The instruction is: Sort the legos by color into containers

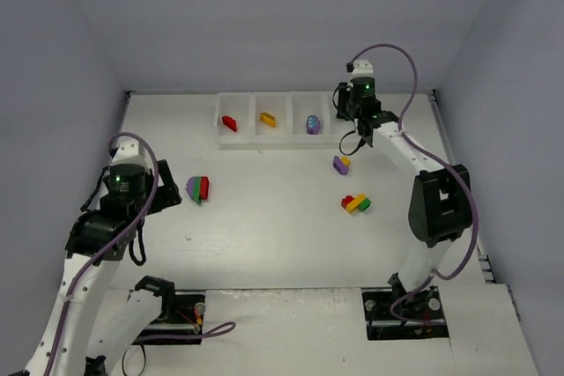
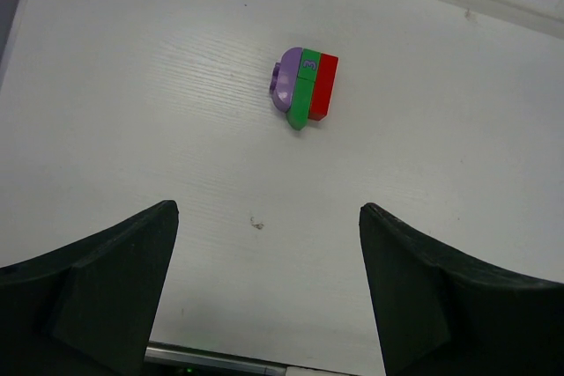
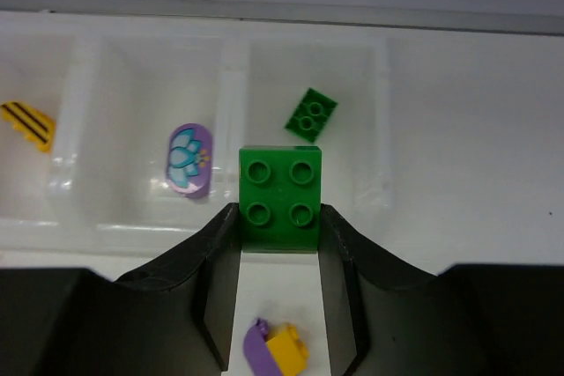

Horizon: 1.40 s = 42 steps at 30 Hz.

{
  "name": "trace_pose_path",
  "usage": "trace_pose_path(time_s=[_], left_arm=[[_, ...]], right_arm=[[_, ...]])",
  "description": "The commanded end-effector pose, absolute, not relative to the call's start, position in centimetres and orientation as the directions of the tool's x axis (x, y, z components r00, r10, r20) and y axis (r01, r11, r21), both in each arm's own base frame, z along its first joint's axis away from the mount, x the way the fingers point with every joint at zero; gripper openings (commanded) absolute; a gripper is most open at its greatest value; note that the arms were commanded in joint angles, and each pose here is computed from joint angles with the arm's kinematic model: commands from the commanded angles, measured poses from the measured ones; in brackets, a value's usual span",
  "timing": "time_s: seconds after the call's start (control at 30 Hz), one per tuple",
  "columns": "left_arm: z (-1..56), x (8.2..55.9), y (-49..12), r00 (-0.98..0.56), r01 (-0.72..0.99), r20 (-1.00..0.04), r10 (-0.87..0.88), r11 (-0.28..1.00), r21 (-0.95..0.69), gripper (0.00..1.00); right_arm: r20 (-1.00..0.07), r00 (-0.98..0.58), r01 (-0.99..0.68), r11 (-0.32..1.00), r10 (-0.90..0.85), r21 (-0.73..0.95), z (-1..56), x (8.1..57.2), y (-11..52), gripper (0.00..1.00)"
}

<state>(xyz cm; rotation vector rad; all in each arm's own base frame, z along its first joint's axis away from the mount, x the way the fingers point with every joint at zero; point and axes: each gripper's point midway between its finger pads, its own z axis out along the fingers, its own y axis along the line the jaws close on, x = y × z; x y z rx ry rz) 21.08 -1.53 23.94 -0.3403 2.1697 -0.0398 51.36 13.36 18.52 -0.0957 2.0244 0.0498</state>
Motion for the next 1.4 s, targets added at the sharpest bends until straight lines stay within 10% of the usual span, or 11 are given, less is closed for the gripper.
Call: trace_pose_path(time_s=[0.0,0.23,0.63,1.37], left_arm=[[24.5,23.1,-2.7,-0.525,-0.208,-0.803,-0.284,0.957,-0.203,0.77],[23.9,24.2,-3.3,-0.537,-0.206,-0.79,-0.297,0.954,-0.218,0.77],[23.0,24.9,-4.0,-0.555,-0.204,-0.77,-0.314,0.949,-0.24,0.77],[22.8,23.8,-5.6,-0.574,-0.131,-0.752,-0.325,0.943,-0.307,0.77]], right_arm=[[-0.908,-0.418,-0.037,0.999,0.015,0.034,18.9,53.4,11.7,0.0],[-0.884,-0.463,0.032,0.998,0.069,0.061,15.7,56.4,9.0,0.05],[-0.879,-0.469,-0.009,0.994,0.092,0.109,16.0,57.0,9.4,0.61],[-0.638,-0.58,0.41,0.858,0.507,0.309,11.4,45.0,7.8,0.57]])
